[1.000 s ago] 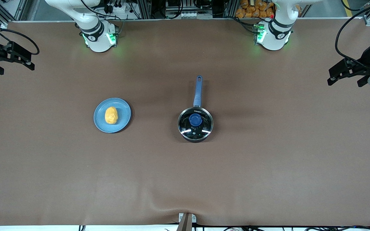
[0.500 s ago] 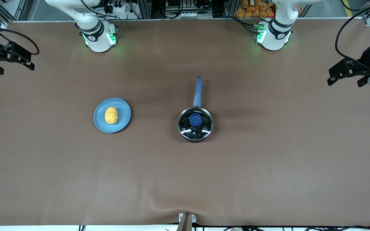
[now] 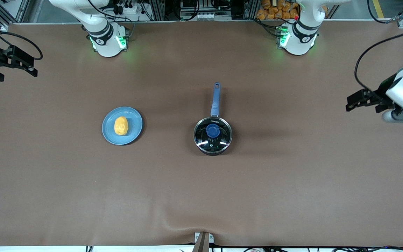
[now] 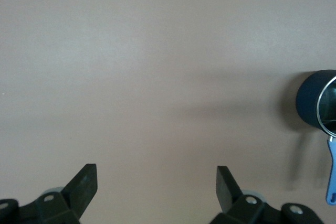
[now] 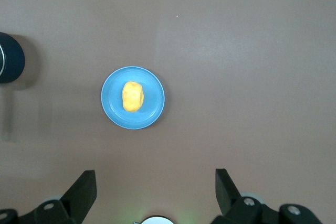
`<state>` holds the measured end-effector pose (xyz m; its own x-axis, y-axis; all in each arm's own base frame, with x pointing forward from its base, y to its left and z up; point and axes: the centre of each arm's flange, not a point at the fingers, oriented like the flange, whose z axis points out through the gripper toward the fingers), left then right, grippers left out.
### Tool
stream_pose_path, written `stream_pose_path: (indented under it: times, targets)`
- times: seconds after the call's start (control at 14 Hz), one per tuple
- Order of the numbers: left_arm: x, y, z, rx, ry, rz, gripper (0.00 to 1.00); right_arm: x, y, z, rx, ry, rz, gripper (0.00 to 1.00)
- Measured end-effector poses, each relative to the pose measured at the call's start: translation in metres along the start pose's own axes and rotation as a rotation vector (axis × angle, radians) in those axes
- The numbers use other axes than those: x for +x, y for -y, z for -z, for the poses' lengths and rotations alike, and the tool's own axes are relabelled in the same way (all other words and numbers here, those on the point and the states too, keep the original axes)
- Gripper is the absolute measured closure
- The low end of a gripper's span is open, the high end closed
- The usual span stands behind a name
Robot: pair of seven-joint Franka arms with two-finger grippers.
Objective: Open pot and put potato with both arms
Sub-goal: 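Move the left gripper over the pot lid's blue knob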
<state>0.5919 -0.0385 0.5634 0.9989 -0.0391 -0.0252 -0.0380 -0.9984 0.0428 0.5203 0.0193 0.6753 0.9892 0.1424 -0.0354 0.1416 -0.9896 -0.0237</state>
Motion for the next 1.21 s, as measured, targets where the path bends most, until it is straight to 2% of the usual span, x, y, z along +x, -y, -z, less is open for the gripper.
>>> stream_pose_path:
  times: [0.36, 1.21]
  targets:
    - [0.022, -0.044, -0.046, -0.004, 0.023, -0.013, 0.00, 0.000, -0.001, 0.000, 0.000, 0.000, -0.002, 0.00]
    - [0.014, -0.280, -0.145, 0.027, 0.056, 0.143, 0.00, 0.000, -0.001, 0.000, 0.000, 0.000, -0.003, 0.00]
